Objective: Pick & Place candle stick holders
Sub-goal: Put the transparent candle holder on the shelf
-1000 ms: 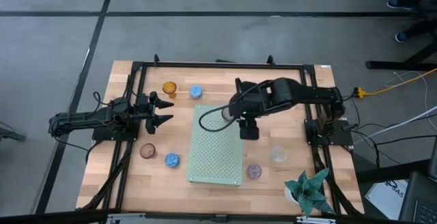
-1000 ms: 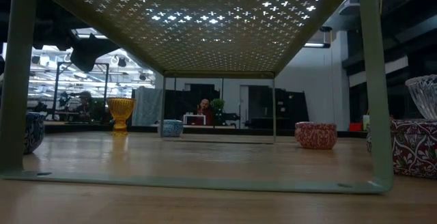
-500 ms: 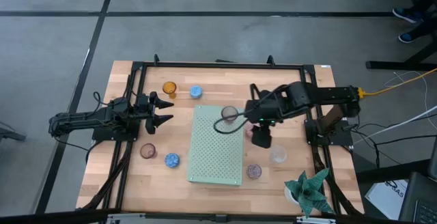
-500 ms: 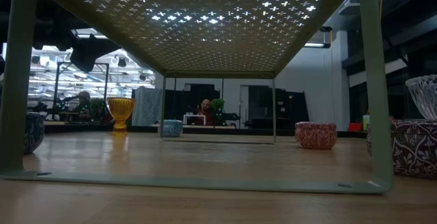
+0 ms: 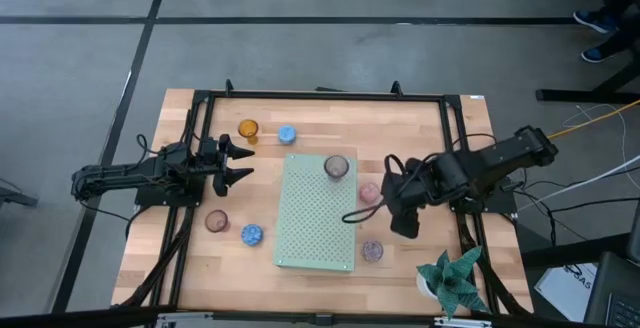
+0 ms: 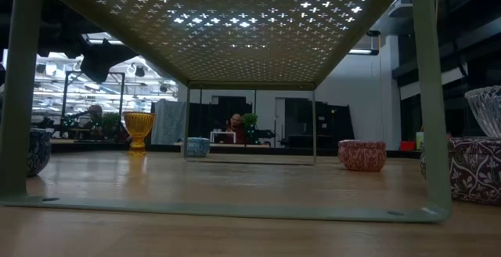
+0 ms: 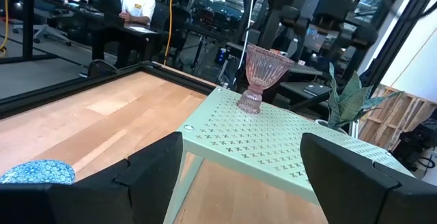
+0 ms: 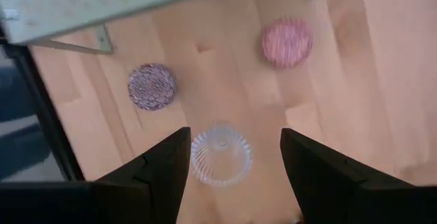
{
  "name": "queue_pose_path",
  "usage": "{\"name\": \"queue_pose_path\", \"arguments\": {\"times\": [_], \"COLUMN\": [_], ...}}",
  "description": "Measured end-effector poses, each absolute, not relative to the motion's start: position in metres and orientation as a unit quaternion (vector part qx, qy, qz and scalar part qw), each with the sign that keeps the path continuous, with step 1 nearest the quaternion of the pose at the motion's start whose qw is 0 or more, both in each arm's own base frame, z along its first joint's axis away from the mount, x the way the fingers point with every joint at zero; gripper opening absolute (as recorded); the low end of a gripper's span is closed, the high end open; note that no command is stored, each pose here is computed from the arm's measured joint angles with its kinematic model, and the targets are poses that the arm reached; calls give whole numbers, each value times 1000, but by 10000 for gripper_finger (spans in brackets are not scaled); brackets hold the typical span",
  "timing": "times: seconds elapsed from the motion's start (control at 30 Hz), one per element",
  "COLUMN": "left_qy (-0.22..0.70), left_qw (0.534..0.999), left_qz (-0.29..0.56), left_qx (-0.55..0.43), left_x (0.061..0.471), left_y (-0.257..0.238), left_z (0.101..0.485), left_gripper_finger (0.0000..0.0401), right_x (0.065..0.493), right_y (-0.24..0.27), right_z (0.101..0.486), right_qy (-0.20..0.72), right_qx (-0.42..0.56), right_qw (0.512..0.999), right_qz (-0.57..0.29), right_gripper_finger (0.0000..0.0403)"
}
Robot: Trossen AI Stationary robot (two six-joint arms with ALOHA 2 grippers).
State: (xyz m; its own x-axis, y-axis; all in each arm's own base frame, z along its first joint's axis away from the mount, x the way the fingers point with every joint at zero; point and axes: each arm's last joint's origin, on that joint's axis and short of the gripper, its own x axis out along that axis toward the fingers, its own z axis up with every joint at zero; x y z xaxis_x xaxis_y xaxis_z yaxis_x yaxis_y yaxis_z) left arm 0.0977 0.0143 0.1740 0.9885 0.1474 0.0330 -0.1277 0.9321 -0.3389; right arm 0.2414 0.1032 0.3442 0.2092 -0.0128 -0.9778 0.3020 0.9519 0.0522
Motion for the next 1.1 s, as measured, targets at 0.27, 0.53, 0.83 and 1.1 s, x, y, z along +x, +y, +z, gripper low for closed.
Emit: {"name": "queue_pose_path", "arguments": {"times": [0.27,0.53,0.83,1.1], "left_qy": [-29,-29,-29,-29], "left_qw": [982,982,982,982], "left_qz": [70,70,70,70], "left_qx": [-170,-170,-170,-170], "left_x": [98,98,98,98], "left_y": [14,14,14,14], "left_z": [174,174,174,174], "left_gripper_finger": [294,294,294,294], "right_x": [235,227,223,221], "right_y": [124,139,147,149], "right_z": [310,290,265,243], "right_qy": [650,658,658,657], "right_qx": [145,157,169,170], "right_qw": [740,727,723,724], "right_qz": [-100,-115,-126,-123], "right_gripper_finger": [231,231,231,231]}}
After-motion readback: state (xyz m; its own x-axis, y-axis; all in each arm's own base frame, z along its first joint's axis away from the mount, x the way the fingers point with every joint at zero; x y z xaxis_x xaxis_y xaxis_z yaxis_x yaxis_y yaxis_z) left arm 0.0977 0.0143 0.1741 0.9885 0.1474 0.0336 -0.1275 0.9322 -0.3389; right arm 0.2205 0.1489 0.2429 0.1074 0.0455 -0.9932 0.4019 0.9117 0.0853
